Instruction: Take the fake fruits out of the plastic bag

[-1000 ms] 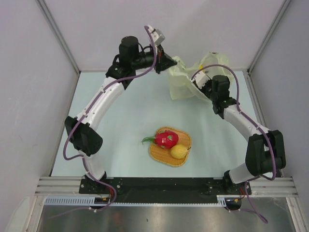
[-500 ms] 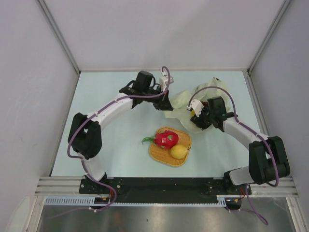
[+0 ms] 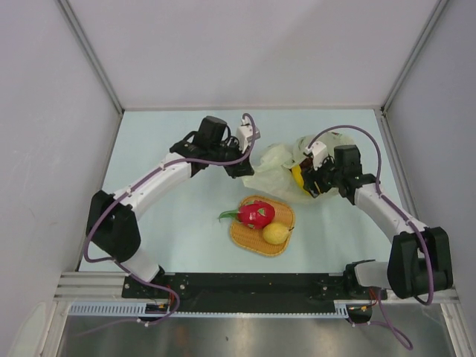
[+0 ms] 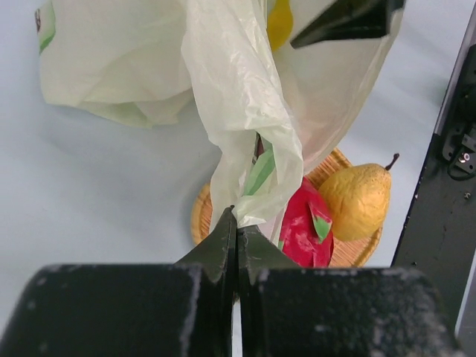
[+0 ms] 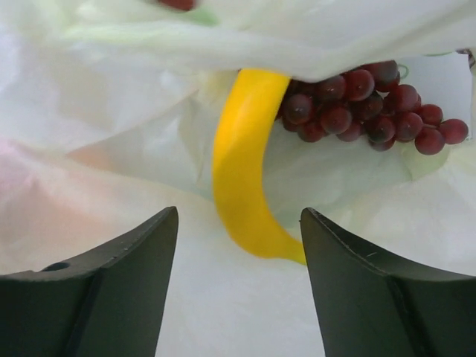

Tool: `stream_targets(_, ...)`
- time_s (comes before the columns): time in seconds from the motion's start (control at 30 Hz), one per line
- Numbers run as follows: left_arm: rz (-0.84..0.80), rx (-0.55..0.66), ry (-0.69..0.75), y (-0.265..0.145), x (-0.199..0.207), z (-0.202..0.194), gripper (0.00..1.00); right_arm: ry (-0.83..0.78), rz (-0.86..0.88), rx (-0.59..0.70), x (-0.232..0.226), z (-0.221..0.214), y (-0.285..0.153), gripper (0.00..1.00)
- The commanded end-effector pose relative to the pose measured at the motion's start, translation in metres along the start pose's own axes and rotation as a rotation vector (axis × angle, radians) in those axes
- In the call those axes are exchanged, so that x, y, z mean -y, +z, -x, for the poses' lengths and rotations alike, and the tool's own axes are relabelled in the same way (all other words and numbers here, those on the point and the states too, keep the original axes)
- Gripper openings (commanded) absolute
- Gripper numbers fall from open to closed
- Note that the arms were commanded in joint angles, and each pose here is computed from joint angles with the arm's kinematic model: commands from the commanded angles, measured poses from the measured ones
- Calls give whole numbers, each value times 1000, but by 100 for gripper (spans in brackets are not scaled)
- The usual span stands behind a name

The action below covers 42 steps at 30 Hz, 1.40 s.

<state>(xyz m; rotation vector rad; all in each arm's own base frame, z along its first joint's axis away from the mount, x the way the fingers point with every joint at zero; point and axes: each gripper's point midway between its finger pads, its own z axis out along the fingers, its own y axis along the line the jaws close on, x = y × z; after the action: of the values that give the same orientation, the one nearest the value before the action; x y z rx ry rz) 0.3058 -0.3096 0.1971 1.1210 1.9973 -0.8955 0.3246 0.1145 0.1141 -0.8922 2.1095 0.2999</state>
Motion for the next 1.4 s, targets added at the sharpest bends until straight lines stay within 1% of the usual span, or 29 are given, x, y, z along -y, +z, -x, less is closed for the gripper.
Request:
stream_targets(0.0, 3, 18, 36, -9, 7, 1, 0, 93, -31, 101, 14, 30, 15, 69)
stream_targets(0.2, -22, 22, 45, -4, 14, 3, 0, 107, 5, 101, 18, 35, 44, 67)
stream_targets(0.33, -26, 31, 43, -2, 14, 6, 0, 103, -50, 83, 31, 32, 59, 67)
stream_targets(0.4, -25, 36, 42, -3, 14, 8, 0, 98, -61, 87, 36, 34, 64, 57)
stream_targets(0.47, -23, 45, 51, -3, 14, 13, 0, 86, -31, 87, 32, 37, 64, 47)
stream_targets(0.6, -25, 48, 42, 1, 12, 16, 0, 69, 25, 87, 22, 42, 61, 36)
stream_targets(0.63, -26, 52, 43, 2, 12, 18, 0, 61, 35, 86, 19, 42, 60, 35)
stream_targets(0.67, -27, 56, 44, 2, 11, 20, 0, 60, 40, 75, 17, 39, 60, 41)
stream_targets(0.73, -31, 59, 37, 4, 11, 21, 0, 66, 47, 67, 15, 37, 60, 50)
stream_targets(0.77, -34, 64, 39, 4, 11, 23, 0, 63, 51, 62, 14, 36, 61, 49)
stream_targets(0.8, -34, 64, 32, 4, 11, 24, 0, 56, 67, 61, 11, 34, 63, 45)
stream_targets(0.83, -35, 65, 32, 5, 11, 25, 0, 49, 74, 59, 11, 33, 66, 36)
stream_targets(0.9, -32, 67, 31, 6, 10, 27, 0, 28, 63, 60, 13, 34, 68, 28)
stream_targets(0.93, -32, 67, 29, 6, 9, 28, 0, 13, 53, 78, 15, 43, 65, 23)
stream_targets(1.0, -28, 76, 32, 6, 8, 33, 0, -3, 55, 97, 16, 54, 58, 18)
stream_targets(1.03, -29, 80, 33, 6, 8, 34, 0, -13, 53, 116, 15, 65, 45, 12)
stream_targets(1.1, -29, 83, 30, 7, 7, 37, 0, -51, 66, 147, 11, 81, 30, 6)
stream_targets(1.13, -29, 82, 29, 8, 7, 37, 0, -56, 82, 130, 4, 79, 23, 3)
stream_targets(1.2, -27, 84, 29, 9, 6, 39, 0, -104, 84, 163, -3, 91, -1, 0)
stream_targets(1.23, -26, 81, 24, 10, 5, 38, 0, -101, 101, 141, -10, 86, -9, 0)
stream_targets(1.3, -27, 84, 23, 11, 4, 41, 0, -122, 99, 161, -17, 91, -31, 0)
stream_targets(1.37, -26, 87, 19, 12, 3, 43, 0, -127, 113, 128, -26, 81, -45, 0)
